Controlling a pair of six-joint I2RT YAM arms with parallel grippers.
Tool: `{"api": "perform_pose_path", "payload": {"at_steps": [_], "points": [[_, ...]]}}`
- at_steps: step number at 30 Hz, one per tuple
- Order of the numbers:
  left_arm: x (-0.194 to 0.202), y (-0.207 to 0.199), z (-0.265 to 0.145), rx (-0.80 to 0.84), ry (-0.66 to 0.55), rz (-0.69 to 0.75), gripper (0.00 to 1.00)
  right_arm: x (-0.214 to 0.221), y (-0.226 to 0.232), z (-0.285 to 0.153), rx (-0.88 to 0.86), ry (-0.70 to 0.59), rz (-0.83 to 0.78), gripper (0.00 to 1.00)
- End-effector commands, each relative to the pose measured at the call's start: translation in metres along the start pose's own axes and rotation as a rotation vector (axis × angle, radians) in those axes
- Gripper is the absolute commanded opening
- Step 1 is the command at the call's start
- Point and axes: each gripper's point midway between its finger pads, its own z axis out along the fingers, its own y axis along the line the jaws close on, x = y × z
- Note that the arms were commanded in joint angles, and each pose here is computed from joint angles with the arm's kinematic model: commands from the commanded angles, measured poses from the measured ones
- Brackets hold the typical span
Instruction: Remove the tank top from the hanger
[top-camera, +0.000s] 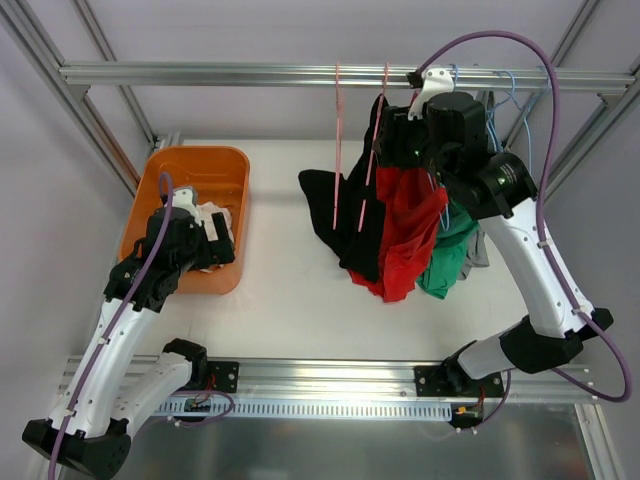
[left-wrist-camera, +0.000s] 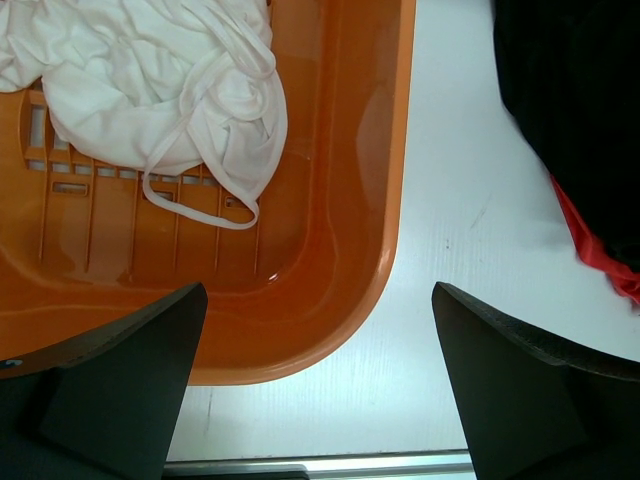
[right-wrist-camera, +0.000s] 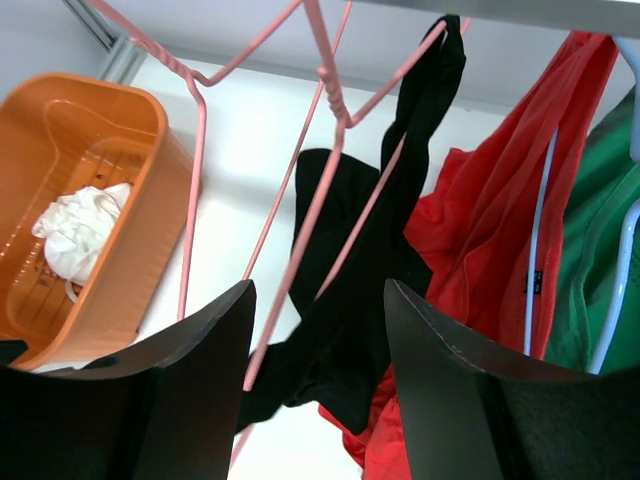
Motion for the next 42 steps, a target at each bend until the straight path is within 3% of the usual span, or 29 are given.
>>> {"api": "perform_pose_path", "payload": {"at_steps": [1,11,15,20,29,34,42], "points": [[-0.001,-0.007,0.003,0.037,-0.001,0.025,0.99,-0.018,0.01,-0.002,-0.029,-0.066,0.034,0.58],[0.001,-0.008,0.004,0.047,0.008,0.033,0.99,0.005,-0.003,0.044,0.099,0.006,0.026,0.41],[0.001,-0.009,0.004,0.05,0.009,0.035,0.98,0.002,-0.009,0.039,0.131,-0.012,0.038,0.14],[0.001,-0.009,0.003,0.055,0.009,0.035,0.99,-0.014,-0.014,0.016,0.13,-0.081,0.056,0.01],[-0.009,-0.03,-0.007,0.167,-0.014,0.026,0.99,-0.036,-0.019,-0.012,0.065,-0.162,0.078,0.0],[-0.024,-0.067,-0.028,0.377,-0.056,0.033,0.99,-0.036,-0.017,-0.02,0.036,-0.171,0.06,0.0],[-0.077,-0.152,-0.114,0.831,-0.223,0.124,0.99,-0.008,-0.013,-0.058,-0.058,-0.15,0.075,0.0]]}}
